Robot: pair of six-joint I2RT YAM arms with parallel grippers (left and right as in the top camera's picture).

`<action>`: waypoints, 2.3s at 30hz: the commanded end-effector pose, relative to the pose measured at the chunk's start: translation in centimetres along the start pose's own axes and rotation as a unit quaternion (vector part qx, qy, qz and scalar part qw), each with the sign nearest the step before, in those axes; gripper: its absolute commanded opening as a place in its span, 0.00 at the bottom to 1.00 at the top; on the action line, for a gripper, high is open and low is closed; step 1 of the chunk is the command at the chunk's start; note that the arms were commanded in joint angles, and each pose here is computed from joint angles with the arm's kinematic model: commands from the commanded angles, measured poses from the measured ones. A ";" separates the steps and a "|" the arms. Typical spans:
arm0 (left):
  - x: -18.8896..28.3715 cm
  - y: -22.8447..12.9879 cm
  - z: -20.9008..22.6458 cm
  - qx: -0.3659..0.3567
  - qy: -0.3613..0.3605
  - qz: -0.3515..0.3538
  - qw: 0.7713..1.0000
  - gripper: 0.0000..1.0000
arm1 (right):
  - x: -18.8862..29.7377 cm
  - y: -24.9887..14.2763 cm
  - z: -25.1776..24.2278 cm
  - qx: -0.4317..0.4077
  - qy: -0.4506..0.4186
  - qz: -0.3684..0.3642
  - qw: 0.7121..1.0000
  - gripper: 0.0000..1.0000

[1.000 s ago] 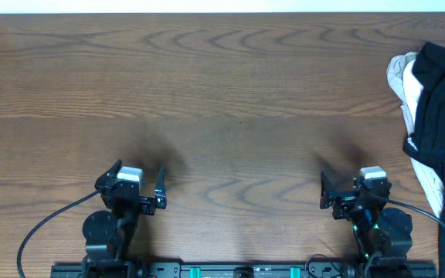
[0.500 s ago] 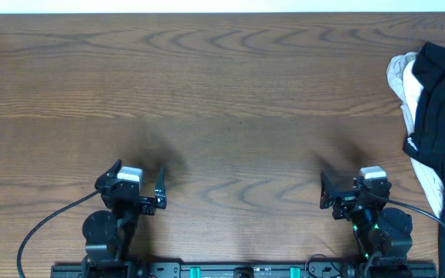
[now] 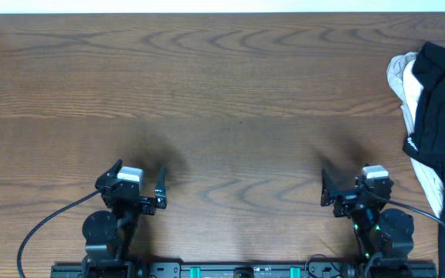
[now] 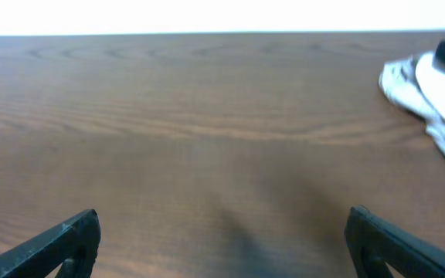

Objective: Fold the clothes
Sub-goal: 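Reach the right gripper to the clothes pile and grasp the black shirt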

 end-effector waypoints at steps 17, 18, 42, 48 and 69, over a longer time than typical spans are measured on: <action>2.5 6.1 -3.4 0.089 -0.156 -0.068 0.981 0.98 | 3.3 6.3 7.3 -0.069 0.222 -0.066 0.970 0.99; 2.7 6.7 -3.1 0.089 -0.150 -0.068 0.982 0.98 | 3.6 7.0 7.5 -0.068 0.223 -0.070 0.970 0.99; 0.0 17.5 3.4 0.145 -0.116 0.255 0.949 0.98 | -5.7 13.0 5.4 -0.148 -0.011 0.311 0.939 0.78; -0.4 16.3 3.1 0.152 -0.122 0.287 0.938 0.98 | -8.2 16.9 -3.3 -0.200 -0.205 0.300 0.910 0.90; -2.1 14.5 2.9 0.162 -0.132 0.332 0.920 0.98 | -15.8 12.2 -22.7 -0.279 -0.454 0.263 0.804 0.76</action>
Point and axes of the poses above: each gripper's point midway between its finger pads, its own x axis back along the fingers, its own z axis along the line the jaws close on, y = z × x, the point moved 3 cm from there along x, back along the fingers, and after that the axes turned 13 degrees about -x, right-handed, at the moved point
